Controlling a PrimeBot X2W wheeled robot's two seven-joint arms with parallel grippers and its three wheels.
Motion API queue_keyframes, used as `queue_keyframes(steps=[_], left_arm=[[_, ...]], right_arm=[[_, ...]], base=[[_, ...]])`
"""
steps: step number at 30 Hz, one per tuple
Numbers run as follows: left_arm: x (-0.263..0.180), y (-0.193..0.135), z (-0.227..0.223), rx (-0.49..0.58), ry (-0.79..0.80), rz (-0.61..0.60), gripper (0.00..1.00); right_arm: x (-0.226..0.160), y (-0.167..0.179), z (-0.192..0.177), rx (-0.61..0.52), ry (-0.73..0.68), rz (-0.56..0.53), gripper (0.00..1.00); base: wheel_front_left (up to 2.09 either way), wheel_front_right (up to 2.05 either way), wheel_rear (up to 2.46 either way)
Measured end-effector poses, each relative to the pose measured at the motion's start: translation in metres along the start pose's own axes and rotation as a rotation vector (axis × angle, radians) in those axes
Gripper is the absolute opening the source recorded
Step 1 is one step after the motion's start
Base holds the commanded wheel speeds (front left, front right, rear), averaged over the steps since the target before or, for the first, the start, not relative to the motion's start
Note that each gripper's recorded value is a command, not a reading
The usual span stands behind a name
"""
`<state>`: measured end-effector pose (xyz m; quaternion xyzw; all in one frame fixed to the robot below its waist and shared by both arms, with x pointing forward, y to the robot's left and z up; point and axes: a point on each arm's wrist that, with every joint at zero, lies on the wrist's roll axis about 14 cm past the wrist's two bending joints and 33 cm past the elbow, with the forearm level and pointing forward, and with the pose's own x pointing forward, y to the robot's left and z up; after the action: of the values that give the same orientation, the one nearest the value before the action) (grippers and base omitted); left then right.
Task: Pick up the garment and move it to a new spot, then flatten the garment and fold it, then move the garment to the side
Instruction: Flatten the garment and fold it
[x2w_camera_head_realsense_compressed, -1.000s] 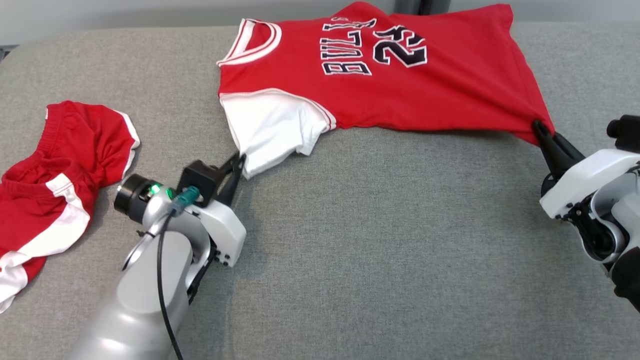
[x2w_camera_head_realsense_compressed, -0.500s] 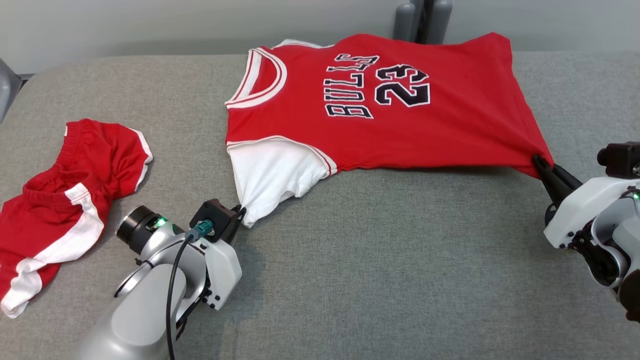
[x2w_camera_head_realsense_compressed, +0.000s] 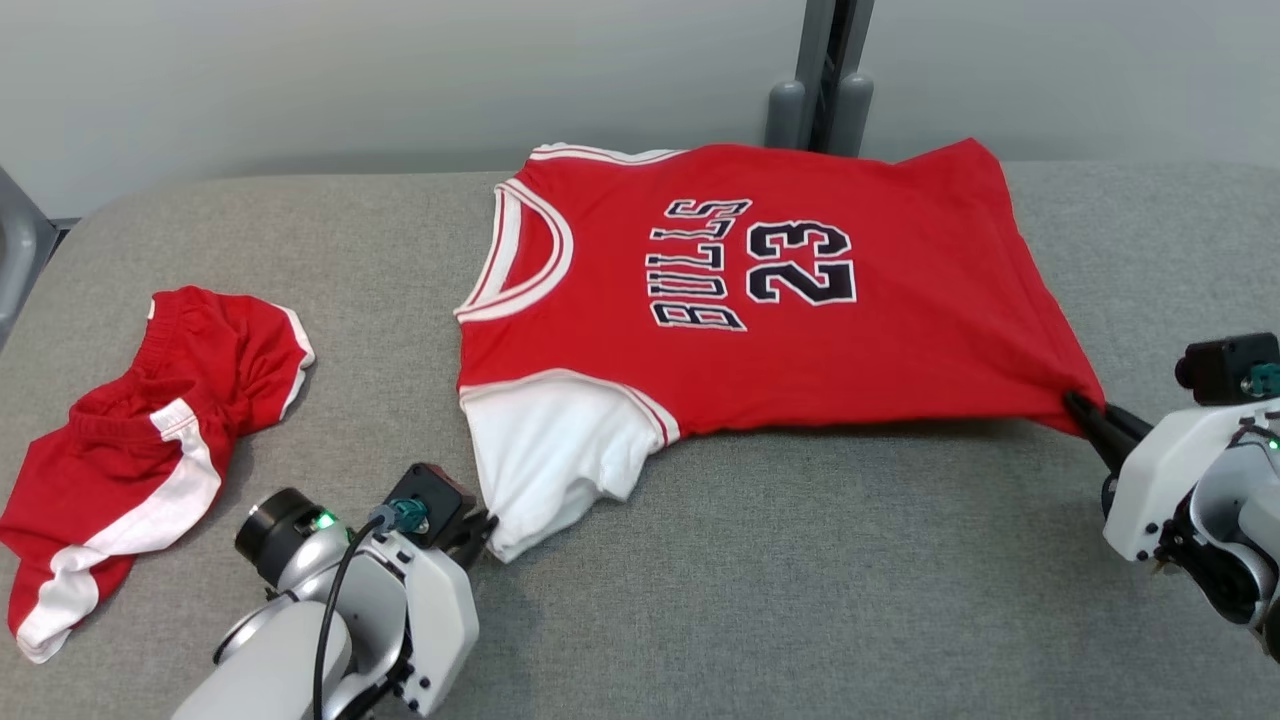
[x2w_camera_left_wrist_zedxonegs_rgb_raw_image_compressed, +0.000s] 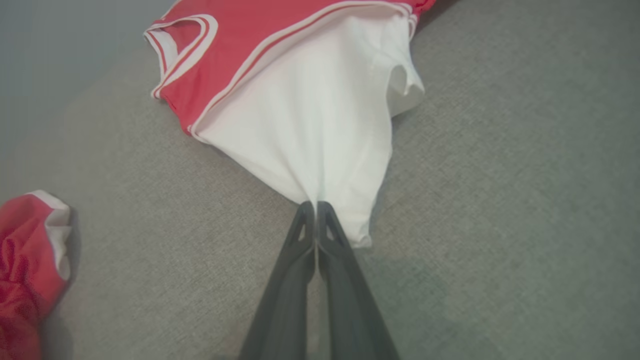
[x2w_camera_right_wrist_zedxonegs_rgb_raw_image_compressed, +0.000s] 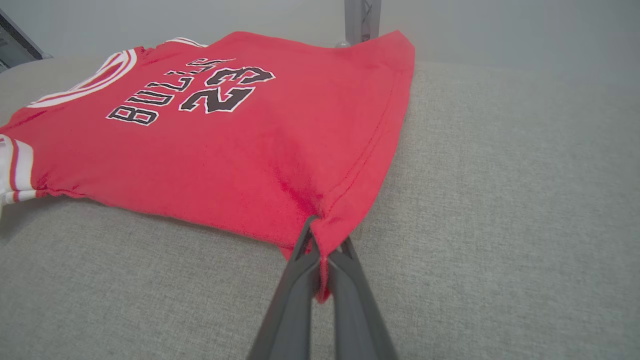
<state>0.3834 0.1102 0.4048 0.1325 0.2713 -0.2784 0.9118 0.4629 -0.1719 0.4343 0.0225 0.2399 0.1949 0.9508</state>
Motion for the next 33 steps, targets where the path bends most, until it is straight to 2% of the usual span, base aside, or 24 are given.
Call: queue_keyframes(steps=[4, 10, 14, 22, 26, 33], left_arm=[[-0.018, -0.029, -0.003, -0.101, 0.038, -0.096, 0.0], [-0.047, -0.033, -0.006, -0.067, 0.086, -0.137, 0.0], [-0.062, -0.043, -0.012, -0.061, 0.127, -0.18, 0.0], [-0.086, -0.058, -0.027, -0.078, 0.194, -0.227, 0.0], [-0.095, -0.07, -0.039, -0.129, 0.244, -0.267, 0.0], [-0.108, -0.082, -0.052, -0.113, 0.323, -0.32, 0.0]], right_arm=[[-0.014, 0.005, -0.012, -0.005, 0.056, 0.015, 0.0], [-0.033, 0.011, -0.013, -0.017, 0.107, 0.04, 0.0], [-0.047, 0.009, -0.029, -0.016, 0.182, 0.043, 0.0], [-0.077, 0.007, -0.059, 0.101, 0.318, 0.053, 0.0], [-0.091, 0.006, -0.078, 0.155, 0.391, 0.051, 0.0], [-0.109, 0.015, -0.097, 0.232, 0.493, 0.078, 0.0]], base=[[0.0, 0.0, 0.0], [0.0, 0.0, 0.0], [0.0, 0.0, 0.0], [0.0, 0.0, 0.0], [0.0, 0.0, 0.0], [0.0, 0.0, 0.0]])
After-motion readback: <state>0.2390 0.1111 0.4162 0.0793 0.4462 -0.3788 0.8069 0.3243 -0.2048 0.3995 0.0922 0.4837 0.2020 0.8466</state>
